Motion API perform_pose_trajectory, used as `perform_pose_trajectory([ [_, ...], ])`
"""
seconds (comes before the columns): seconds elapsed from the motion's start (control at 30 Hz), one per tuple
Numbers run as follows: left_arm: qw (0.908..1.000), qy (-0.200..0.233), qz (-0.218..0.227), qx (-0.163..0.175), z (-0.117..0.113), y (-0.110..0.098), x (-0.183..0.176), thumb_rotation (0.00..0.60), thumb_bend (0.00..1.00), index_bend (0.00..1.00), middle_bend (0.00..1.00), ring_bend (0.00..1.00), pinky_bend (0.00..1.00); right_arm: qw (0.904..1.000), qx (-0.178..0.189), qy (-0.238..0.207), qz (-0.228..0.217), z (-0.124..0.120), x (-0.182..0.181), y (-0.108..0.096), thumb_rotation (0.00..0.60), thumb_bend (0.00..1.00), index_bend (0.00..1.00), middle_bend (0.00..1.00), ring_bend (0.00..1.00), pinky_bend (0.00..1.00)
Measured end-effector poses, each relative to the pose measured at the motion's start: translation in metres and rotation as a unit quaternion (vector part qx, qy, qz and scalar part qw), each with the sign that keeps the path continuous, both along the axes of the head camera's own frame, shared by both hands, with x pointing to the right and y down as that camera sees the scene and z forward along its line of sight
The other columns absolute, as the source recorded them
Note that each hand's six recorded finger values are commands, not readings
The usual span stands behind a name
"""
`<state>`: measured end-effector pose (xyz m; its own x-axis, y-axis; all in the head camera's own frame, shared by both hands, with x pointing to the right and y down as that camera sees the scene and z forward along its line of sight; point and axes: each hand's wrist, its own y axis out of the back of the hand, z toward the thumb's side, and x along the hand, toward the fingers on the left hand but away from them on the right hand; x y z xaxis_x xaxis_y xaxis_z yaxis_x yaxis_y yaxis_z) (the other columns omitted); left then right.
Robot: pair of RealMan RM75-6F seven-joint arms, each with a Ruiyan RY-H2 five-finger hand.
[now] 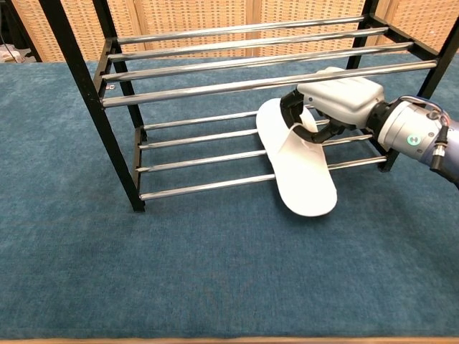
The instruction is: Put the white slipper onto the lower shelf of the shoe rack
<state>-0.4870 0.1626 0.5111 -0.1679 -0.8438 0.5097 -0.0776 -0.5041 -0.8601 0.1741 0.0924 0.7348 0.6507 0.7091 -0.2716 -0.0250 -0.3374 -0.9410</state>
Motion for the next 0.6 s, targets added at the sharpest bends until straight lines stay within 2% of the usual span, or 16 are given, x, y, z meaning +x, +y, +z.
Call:
perform_pose_trajectory([
  [0.47, 1.0, 0.002, -0.003, 0.001, -0.001, 0.0, -0.002, 0.6, 0.14, 0.0, 0.0, 0.0, 0.04, 0.9999, 0.004, -0.003, 0.013, -0.001, -0.013, -0.01, 0.6, 0.52, 0.57, 0.55, 0.44, 0.56],
  [0.57, 1.0, 0.002, -0.003, 0.001, -0.002, 0.0, -0.002, 0.6, 0.14, 0.0, 0.0, 0.0, 0.04, 0.9999, 0.001, 0.0, 0.014, 0.0, -0.013, -0.011, 0.6, 0.5, 0.48, 0.49, 0.4, 0.55],
  [0.6, 1.0, 0.002, -0.004, 0.001, -0.002, 0.0, -0.002, 0.6, 0.14, 0.0, 0.0, 0.0, 0.04, 0.9999, -0.001, 0.001, 0.015, 0.001, -0.013, -0.011, 0.6, 0.46, 0.42, 0.44, 0.36, 0.53],
])
